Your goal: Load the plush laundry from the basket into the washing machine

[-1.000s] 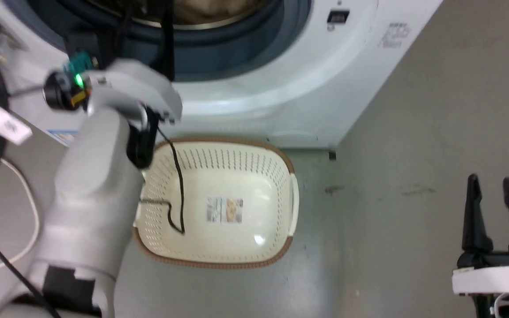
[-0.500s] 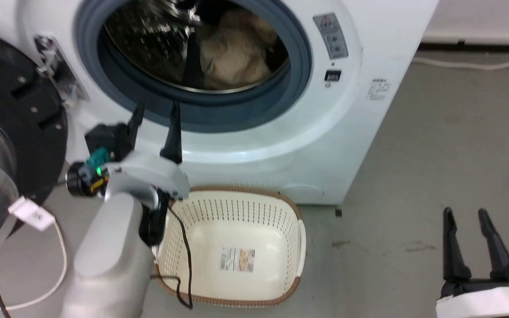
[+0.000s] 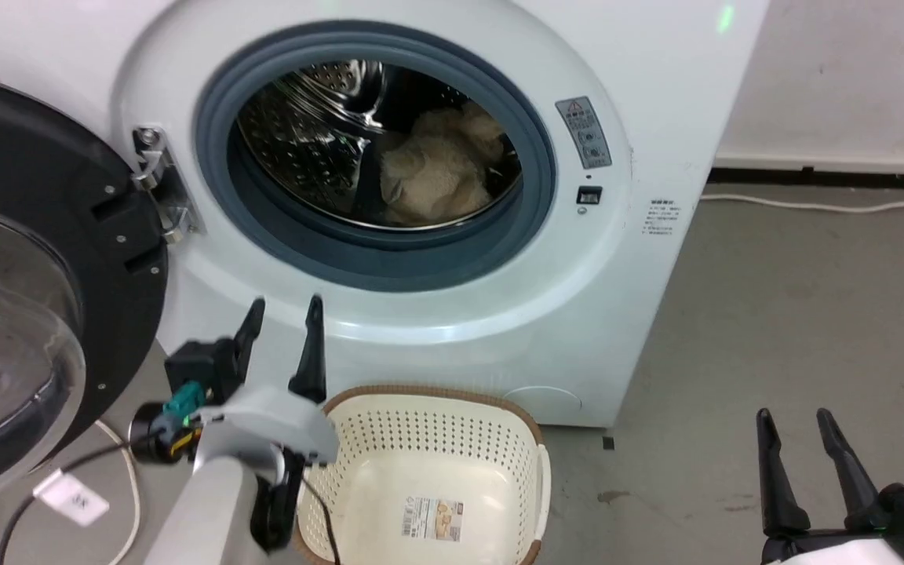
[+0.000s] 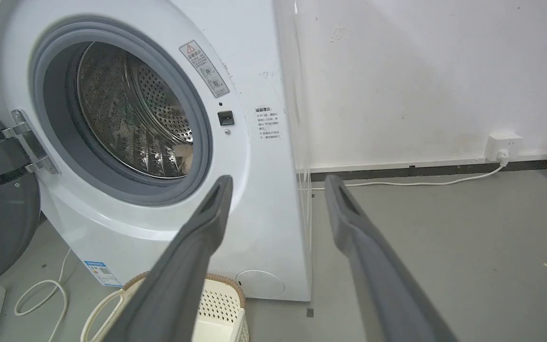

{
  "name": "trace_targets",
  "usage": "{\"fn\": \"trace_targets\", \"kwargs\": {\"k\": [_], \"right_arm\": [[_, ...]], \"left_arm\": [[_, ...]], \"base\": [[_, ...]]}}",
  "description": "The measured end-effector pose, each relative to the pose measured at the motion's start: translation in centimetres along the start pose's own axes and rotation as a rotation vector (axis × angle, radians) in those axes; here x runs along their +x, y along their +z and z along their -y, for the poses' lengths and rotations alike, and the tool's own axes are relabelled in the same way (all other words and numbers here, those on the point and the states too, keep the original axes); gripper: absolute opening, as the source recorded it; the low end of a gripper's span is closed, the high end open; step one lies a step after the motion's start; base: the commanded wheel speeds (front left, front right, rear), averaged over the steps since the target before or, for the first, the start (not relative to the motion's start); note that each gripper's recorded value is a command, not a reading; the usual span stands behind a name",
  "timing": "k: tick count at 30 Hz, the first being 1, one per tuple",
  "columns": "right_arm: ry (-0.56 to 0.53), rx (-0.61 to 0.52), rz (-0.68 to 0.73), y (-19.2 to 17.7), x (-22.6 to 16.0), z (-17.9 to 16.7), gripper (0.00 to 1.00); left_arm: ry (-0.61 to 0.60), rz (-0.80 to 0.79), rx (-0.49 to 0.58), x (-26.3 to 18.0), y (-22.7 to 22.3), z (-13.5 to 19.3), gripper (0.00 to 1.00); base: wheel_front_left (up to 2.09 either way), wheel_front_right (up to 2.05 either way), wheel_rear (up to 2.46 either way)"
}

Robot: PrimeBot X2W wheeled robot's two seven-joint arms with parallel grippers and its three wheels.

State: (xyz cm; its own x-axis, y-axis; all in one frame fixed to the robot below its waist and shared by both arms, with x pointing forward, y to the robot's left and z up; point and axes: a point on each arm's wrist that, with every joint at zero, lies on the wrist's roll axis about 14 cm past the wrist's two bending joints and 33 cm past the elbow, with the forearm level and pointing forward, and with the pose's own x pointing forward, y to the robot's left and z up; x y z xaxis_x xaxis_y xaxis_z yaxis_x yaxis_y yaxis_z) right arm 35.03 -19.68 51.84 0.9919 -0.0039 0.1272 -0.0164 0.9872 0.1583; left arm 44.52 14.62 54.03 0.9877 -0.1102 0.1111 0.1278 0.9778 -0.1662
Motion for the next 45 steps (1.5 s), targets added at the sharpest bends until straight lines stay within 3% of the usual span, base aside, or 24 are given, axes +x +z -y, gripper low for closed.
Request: {"fn": "trace_targets", "kwargs": {"k": [19, 40, 41, 45], "right_arm": [[0.042, 0.003, -0.028, -0.9, -0.5, -1.4, 1.0], [0.035, 0.003, -0.046, -1.4, -0.6, -1.2, 1.0], [0.035, 0.003, -0.047, -1.4, -0.6, -1.2, 0.0], [0.036, 0.004, -0.046, -1.4, -0.6, -1.2, 0.0]], "left_arm": [[0.103, -0.122, -0.006, -6.0, -4.0, -2.4, 1.0], [0.109, -0.111, 0.003, -6.7, -3.4, -2.3, 1.0], [0.109, -0.112, 0.007, -6.7, -3.4, -2.4, 0.0], [0.11, -0.113, 0.006, -6.7, -3.5, -2.4, 0.0]], "base": [[0.0, 0.0, 0.0], [0.0, 0.0, 0.0], [0.0, 0.0, 0.0], [0.0, 0.0, 0.0]]}}
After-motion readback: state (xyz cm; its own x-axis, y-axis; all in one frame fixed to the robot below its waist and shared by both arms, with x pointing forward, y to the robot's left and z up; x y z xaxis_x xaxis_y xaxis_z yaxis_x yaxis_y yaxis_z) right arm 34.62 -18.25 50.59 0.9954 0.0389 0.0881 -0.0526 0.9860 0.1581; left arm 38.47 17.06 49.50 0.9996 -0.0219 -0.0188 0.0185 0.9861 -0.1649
